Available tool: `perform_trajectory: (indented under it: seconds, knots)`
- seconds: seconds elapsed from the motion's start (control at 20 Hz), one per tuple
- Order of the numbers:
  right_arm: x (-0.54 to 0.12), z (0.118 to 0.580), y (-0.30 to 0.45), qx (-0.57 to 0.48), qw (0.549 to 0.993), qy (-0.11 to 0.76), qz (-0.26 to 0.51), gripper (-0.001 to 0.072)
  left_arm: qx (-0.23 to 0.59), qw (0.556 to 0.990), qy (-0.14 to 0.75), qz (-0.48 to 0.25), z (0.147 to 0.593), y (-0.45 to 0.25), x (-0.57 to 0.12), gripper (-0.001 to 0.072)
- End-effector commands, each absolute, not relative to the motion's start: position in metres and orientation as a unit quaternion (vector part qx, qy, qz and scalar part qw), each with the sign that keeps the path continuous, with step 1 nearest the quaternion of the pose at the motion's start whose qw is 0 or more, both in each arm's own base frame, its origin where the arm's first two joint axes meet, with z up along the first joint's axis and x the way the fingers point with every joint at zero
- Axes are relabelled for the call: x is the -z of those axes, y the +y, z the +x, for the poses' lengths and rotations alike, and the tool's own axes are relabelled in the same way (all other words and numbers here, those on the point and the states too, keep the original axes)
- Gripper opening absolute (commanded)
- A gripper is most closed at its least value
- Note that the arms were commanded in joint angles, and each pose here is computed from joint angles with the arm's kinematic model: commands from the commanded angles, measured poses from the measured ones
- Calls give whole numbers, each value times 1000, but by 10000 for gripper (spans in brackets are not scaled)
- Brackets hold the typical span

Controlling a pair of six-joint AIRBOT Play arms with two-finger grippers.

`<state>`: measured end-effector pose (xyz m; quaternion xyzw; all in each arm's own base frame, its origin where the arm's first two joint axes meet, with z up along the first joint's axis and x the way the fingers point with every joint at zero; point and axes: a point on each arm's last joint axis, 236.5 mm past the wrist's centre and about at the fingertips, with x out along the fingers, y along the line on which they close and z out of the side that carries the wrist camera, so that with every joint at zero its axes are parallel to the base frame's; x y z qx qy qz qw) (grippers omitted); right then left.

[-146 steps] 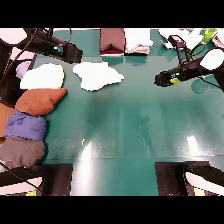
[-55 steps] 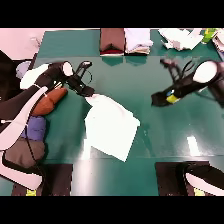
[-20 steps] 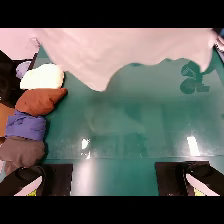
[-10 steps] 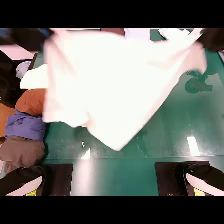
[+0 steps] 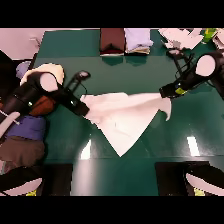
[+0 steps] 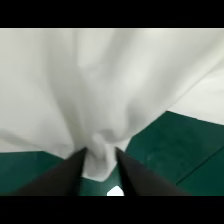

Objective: Fold the shirts.

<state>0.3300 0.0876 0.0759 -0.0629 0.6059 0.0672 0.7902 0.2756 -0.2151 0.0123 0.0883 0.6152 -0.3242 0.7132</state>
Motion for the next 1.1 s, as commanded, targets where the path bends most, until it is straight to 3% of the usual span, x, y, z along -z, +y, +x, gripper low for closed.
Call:
perform_trajectory:
  seconds: [0.0,0.1,0.2,0.35,0.45,0.75,1.0,1.05]
  knots:
    - [-66,327,88,-68,789,608,-63,15,331,690,636,102,256,-218,2,573]
    - [-71,327,88,-69,794,601,-62,15,323,708,621,91,276,-210,-23,568]
    - [-76,327,87,-70,799,594,-60,15,295,753,585,61,316,-190,-61,568]
    - [-80,326,87,-71,802,590,-60,15,187,809,558,19,371,-124,-73,567]
    - [-78,327,88,-71,802,590,-60,15,145,782,606,4,371,-96,-35,568]
    - [-64,328,103,-89,788,607,-47,15,126,707,694,-50,366,-110,67,568]
    - [-64,333,111,-98,795,597,-51,15,135,692,703,-95,369,-131,89,566]
    - [-64,333,111,-98,795,597,-51,15,135,689,705,-96,368,-132,91,536]
